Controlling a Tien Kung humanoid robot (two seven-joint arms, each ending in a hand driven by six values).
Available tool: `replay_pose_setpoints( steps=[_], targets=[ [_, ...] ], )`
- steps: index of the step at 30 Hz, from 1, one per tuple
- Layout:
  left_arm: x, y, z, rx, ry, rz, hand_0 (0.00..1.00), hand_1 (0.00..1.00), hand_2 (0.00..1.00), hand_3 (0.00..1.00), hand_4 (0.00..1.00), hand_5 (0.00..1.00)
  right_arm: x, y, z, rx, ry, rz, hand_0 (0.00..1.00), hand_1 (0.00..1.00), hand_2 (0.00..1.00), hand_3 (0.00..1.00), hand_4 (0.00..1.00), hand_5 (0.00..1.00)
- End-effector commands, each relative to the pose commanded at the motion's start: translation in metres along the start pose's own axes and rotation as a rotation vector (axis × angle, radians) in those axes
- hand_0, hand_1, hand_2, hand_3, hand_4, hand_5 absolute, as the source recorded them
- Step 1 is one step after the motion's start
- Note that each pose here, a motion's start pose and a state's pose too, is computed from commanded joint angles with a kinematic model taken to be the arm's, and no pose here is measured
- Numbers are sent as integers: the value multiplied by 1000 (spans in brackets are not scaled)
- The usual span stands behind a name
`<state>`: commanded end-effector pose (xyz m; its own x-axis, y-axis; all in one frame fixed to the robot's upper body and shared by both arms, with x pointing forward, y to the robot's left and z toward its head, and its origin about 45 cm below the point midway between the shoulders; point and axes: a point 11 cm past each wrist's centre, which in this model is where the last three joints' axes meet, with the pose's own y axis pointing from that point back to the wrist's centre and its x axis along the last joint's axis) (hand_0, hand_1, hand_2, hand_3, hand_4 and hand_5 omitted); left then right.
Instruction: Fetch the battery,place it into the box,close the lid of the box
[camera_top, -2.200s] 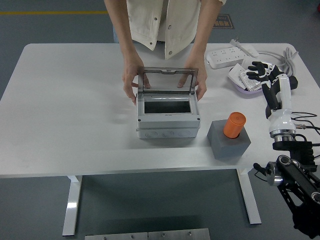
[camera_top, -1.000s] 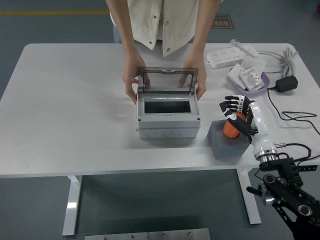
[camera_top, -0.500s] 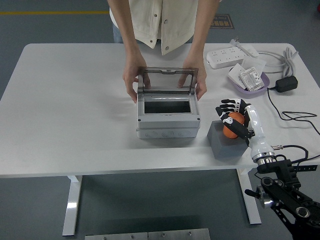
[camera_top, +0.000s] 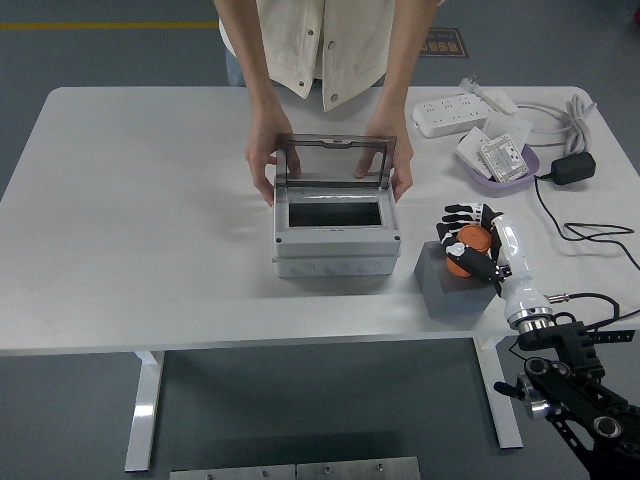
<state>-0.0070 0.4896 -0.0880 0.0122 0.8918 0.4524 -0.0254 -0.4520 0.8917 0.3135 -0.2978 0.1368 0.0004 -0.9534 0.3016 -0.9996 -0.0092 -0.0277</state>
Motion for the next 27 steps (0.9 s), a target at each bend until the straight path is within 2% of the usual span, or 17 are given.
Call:
replay_pose_setpoints(
  steps=[11, 12, 27],
  targets=[
    [0, 0, 0, -1, 6, 0, 642, 723, 671, 631, 691, 418, 2, 2, 4, -11, 1, 6, 549, 554, 543, 579, 579, 146],
    [0, 0, 0, -1, 6, 0, 641, 723, 670, 631, 689, 417, 2, 2, 5, -13, 2, 6, 555, 545, 534, 558, 500, 171],
    [0, 0, 0, 0, 10, 1, 640, 723, 667, 630, 687, 416, 0, 3, 6, -21, -10, 9, 554, 542, 533, 560, 518, 172]
  ],
)
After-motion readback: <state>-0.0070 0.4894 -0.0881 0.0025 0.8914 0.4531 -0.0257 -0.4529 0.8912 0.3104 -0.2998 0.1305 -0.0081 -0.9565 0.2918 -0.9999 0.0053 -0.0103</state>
